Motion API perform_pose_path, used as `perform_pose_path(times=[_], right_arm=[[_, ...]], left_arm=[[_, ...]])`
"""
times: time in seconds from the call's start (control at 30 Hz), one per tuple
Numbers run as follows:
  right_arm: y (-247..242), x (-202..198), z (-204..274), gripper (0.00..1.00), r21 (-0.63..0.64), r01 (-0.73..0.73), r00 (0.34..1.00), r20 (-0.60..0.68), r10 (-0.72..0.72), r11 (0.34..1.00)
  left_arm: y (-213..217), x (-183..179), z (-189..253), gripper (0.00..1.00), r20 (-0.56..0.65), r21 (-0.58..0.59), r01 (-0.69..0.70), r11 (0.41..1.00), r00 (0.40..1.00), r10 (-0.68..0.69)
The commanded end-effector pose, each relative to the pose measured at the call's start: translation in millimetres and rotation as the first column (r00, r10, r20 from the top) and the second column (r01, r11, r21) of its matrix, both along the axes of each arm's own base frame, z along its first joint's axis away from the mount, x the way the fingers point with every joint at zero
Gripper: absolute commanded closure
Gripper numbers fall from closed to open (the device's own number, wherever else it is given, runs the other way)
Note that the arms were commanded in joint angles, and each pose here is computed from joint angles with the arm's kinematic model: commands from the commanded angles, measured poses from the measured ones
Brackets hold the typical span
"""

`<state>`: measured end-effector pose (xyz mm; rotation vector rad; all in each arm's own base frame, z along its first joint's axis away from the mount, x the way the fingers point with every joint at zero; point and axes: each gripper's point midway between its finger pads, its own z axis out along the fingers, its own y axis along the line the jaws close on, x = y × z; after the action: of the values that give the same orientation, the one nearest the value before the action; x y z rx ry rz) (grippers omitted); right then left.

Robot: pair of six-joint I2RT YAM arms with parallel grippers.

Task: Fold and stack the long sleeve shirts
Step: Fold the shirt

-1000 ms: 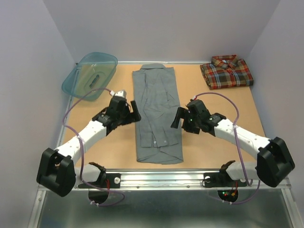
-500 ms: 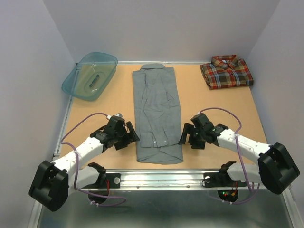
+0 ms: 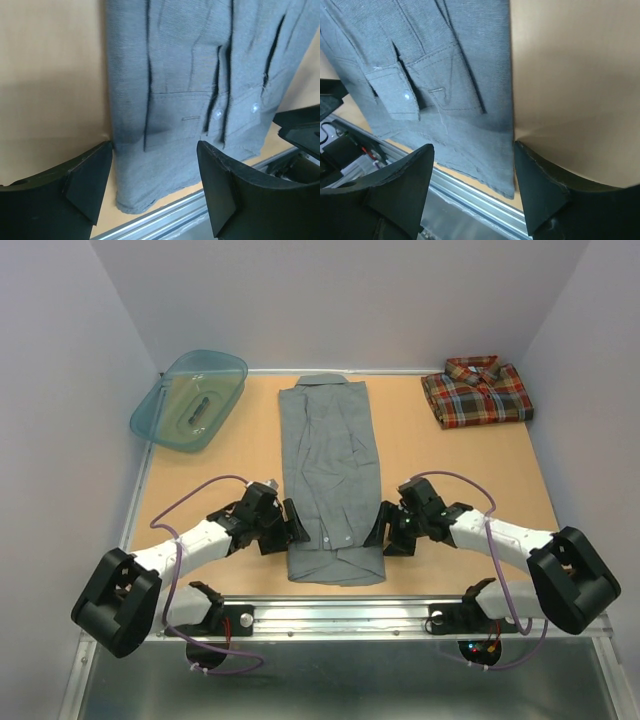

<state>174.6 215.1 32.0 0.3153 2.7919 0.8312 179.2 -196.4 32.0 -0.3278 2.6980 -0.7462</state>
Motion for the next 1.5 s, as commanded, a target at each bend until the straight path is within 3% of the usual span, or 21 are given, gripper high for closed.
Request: perform_pose_path(times=[0.0,0.27,0.43,0.5,0.7,0.9,1.3,1.47], right_arm=[[-12.7,-13.1,-25.5,0.33,-0.075,0.005,0.997,-0.072,-0.010,0.997],[-15.5,-12.2,-39.7,0.41,-0.100,0.040,0.995,-0.091,-0.049,0.994],[-22.1,-11.7,-50.0,0.53,-0.140,0.056,0.993,-0.093,-0.070,0.988],[-24.4,-11.7,-52.5,0.65,-0.152,0.058,0.993,-0.090,-0.072,0.987],[-15.9,-4.4,-33.9,0.99,-0.105,0.015,0.999,-0.032,-0.019,0.994],[-13.8,-5.5,-13.1,0.99,-0.085,-0.029,1.000,0.002,0.029,0.996],[-24.0,-51.8,-1.2,0.99,-0.028,-0.160,0.986,-0.057,0.158,0.987],[-19.5,-48.9,17.3,0.99,-0.002,-0.160,0.987,-0.033,0.160,0.987]], left_arm=[[8.4,-29.6,-26.4,0.21,-0.104,0.044,0.043,0.998,0.994,-0.038],[10.0,-38.2,-34.2,0.31,-0.129,0.053,0.063,0.997,0.990,-0.056],[10.6,-39.6,-36.4,0.41,-0.129,0.057,0.076,0.995,0.989,-0.068],[10.5,-40.0,-36.8,0.45,-0.130,0.057,0.082,0.995,0.989,-0.074],[1.7,-30.6,-24.3,0.74,-0.097,0.032,0.104,0.994,0.990,-0.101],[-3.1,-27.5,-6.8,1.00,-0.067,0.006,0.112,0.994,0.992,-0.111],[-7.5,-81.2,-3.8,1.00,-0.146,-0.094,0.186,0.978,0.969,-0.198],[-15.9,-75.9,23.9,1.00,-0.099,-0.147,0.183,0.972,0.975,-0.199]])
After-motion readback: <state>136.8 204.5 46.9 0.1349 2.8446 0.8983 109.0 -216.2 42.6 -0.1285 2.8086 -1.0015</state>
